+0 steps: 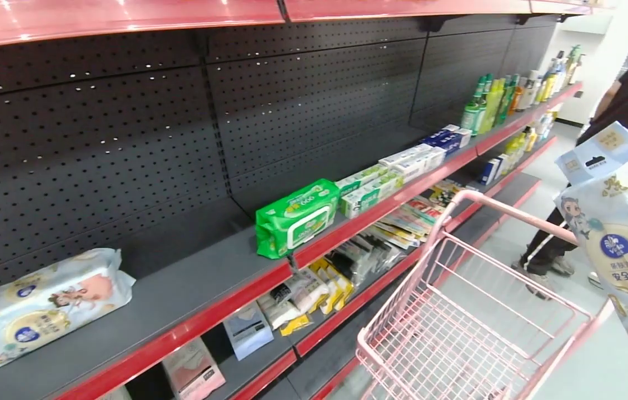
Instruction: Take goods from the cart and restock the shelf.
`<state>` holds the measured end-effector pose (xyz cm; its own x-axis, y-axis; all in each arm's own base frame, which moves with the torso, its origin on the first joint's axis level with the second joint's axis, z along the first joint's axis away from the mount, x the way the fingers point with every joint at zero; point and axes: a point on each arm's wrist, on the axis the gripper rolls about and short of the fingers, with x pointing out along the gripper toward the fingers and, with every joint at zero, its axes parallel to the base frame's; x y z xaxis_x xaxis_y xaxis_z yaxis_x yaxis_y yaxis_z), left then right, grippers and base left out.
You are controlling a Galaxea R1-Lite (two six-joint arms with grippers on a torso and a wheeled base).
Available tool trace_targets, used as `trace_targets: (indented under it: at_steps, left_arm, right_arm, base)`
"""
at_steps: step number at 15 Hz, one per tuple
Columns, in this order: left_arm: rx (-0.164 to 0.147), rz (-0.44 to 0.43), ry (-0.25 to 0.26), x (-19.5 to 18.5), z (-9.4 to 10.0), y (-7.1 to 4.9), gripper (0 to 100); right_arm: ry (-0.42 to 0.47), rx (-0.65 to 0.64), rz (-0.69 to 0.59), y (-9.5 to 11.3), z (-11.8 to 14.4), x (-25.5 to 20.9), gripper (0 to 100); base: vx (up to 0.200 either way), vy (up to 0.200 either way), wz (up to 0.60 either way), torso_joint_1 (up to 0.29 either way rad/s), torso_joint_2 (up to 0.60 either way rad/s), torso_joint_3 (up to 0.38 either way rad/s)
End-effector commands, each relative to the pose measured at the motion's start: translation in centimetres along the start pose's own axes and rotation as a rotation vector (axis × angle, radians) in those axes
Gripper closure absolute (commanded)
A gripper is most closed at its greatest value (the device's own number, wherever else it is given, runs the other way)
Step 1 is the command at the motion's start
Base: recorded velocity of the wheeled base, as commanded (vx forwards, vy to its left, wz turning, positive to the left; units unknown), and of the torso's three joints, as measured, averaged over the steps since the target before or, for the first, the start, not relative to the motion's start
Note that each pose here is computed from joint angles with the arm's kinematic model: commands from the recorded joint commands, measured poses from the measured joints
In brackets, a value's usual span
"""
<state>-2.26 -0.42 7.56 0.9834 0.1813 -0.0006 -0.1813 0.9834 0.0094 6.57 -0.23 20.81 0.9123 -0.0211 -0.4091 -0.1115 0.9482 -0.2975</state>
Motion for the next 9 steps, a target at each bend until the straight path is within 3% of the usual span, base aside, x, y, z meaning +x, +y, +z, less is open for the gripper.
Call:
trace_targets:
  at_steps: [1, 9]
  left_arm:
    - [0.000, 0.000, 0.001, 0.01, 0.00, 0.00, 0]
    - [0.000, 0.000, 0.001, 0.01, 0.00, 0.00, 0]
  right_arm:
    - [0.009, -0.002, 0.003, 0.04, -0.12, 0.15, 100]
    - [0.017, -0.012, 0.012, 0.16, -0.36, 0.30, 100]
  base:
    - [0.000, 0.000, 0.60, 0.002, 0.00, 0.002]
    - [0.000, 0.000, 0.60, 0.000, 0.00, 0.003]
